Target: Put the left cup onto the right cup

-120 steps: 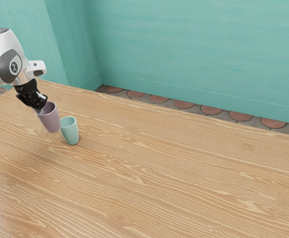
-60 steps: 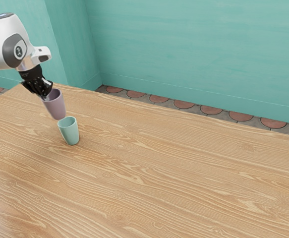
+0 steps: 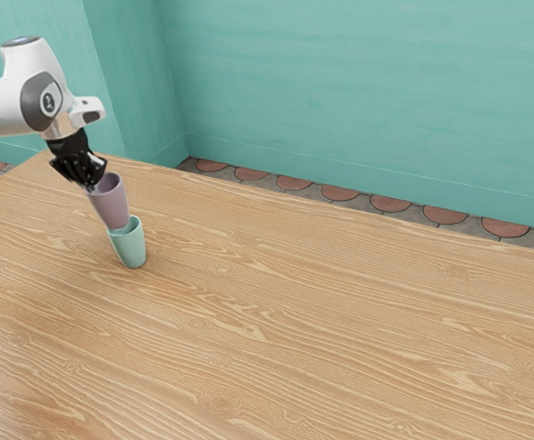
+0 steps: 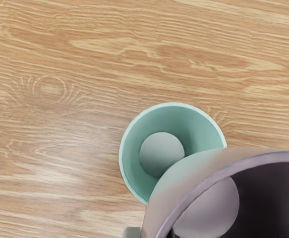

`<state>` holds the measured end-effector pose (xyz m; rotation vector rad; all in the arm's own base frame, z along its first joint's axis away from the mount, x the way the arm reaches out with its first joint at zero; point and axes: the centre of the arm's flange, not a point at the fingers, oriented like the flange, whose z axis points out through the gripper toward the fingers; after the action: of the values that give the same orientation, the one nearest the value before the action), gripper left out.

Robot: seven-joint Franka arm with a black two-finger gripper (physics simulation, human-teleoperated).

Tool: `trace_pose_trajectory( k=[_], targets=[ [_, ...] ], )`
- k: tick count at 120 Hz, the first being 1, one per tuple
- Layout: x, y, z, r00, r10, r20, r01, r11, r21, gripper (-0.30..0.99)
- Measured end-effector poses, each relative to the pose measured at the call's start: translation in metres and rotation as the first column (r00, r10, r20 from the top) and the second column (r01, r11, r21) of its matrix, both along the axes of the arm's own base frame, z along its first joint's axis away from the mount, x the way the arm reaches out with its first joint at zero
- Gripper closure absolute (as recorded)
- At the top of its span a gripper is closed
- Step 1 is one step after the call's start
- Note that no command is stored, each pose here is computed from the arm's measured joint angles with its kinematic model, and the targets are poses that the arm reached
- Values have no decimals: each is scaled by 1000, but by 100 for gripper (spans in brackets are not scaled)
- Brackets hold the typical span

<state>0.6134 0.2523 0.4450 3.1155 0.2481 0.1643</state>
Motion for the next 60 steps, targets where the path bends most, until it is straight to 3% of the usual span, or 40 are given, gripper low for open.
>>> trace_pose_trajectory(
  k=[60],
  targets=[
    [14,6,-8,1000,3,-18,-3,1000,-3,78]
  ],
)
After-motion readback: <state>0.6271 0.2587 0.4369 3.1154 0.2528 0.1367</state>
